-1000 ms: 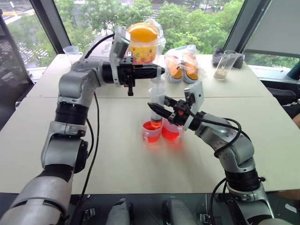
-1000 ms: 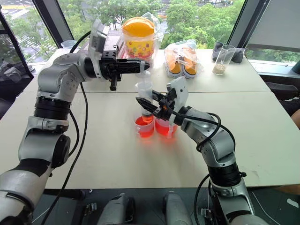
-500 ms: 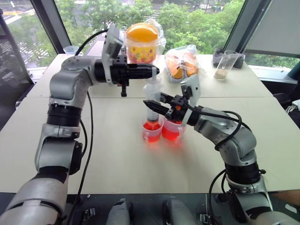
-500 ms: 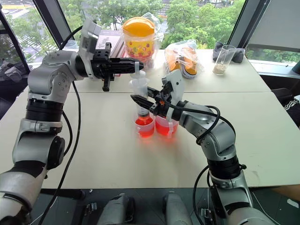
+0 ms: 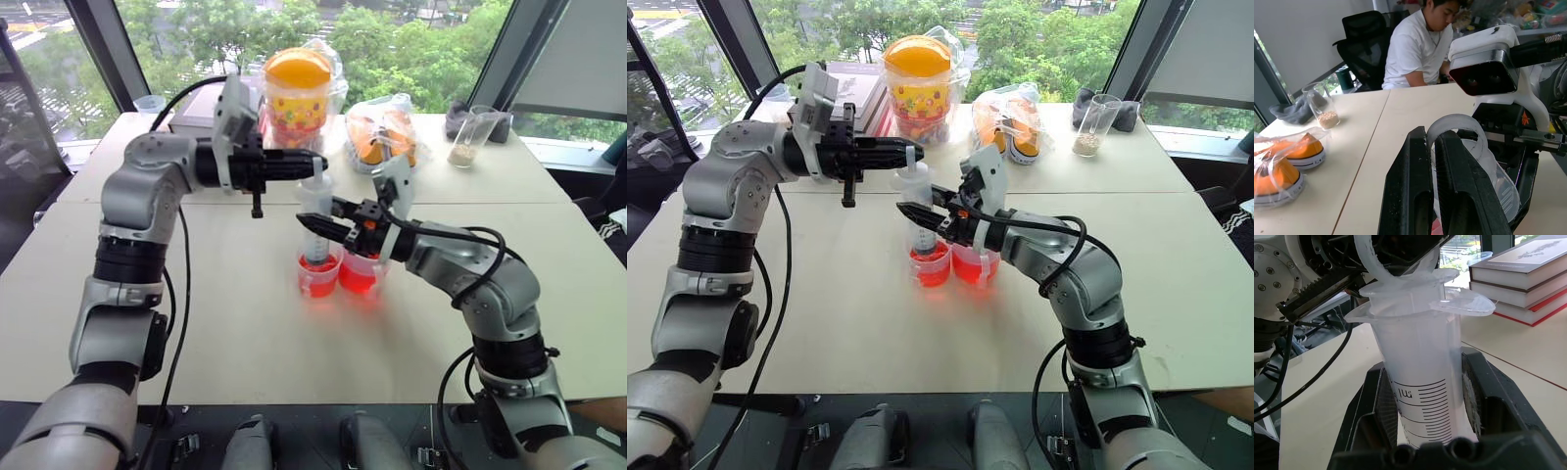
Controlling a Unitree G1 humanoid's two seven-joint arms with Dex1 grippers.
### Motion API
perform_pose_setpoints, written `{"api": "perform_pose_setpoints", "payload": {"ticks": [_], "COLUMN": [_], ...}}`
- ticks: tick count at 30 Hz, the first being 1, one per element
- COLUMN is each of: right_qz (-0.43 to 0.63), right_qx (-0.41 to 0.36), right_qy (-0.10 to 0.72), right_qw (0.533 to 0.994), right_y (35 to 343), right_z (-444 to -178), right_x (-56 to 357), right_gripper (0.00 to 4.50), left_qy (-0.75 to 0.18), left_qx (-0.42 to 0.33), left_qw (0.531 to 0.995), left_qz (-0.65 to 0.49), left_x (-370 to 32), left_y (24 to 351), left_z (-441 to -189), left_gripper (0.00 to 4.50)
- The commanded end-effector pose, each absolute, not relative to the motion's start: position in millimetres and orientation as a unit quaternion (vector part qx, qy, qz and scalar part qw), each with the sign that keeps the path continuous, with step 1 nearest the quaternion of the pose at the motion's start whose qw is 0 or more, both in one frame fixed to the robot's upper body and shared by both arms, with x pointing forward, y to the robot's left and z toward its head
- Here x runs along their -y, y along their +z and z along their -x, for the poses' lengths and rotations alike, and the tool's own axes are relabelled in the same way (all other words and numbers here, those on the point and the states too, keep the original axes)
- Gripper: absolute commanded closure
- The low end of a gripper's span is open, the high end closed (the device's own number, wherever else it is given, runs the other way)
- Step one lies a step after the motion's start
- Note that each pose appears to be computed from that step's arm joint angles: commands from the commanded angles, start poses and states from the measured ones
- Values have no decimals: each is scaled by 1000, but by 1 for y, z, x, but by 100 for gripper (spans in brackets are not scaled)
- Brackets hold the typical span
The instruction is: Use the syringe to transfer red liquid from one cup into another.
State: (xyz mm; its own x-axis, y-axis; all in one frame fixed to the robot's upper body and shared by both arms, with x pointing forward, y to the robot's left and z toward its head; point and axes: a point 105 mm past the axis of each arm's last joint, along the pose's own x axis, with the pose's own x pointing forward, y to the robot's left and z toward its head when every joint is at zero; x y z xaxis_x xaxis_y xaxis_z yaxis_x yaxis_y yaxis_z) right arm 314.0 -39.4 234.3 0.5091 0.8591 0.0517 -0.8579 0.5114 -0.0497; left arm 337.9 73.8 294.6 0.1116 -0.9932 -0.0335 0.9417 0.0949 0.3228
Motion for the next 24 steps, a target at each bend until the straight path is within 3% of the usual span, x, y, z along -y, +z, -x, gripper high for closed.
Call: {"api": "perform_pose_setpoints", "payload": {"ticks": [1, 2, 10, 18, 22, 24], "right_qz": [12, 11, 7, -1, -42, -75], "right_qx": [156, 146, 111, 112, 128, 145], "right_qy": [465, 466, 478, 472, 441, 402], "right_qw": [871, 872, 871, 874, 887, 901], "right_y": [288, 282, 257, 268, 309, 353], "right_z": [-310, -311, -313, -316, -323, -332], "right_x": [52, 51, 47, 51, 68, 89], "right_gripper": [303, 303, 303, 303, 303, 303], "left_qy": [-682, -674, -646, -641, -642, -640], "left_qx": [56, 60, 78, 12, -6, -9], "left_qw": [721, 729, 758, 765, 764, 765], "left_qz": [-112, -103, -48, -62, -67, -71], "left_x": [-72, -79, -114, -132, -131, -127], "left_y": [283, 291, 323, 287, 269, 260], "left_z": [-334, -336, -332, -317, -313, -314], "left_gripper": [440, 440, 44, 44, 44, 44]}}
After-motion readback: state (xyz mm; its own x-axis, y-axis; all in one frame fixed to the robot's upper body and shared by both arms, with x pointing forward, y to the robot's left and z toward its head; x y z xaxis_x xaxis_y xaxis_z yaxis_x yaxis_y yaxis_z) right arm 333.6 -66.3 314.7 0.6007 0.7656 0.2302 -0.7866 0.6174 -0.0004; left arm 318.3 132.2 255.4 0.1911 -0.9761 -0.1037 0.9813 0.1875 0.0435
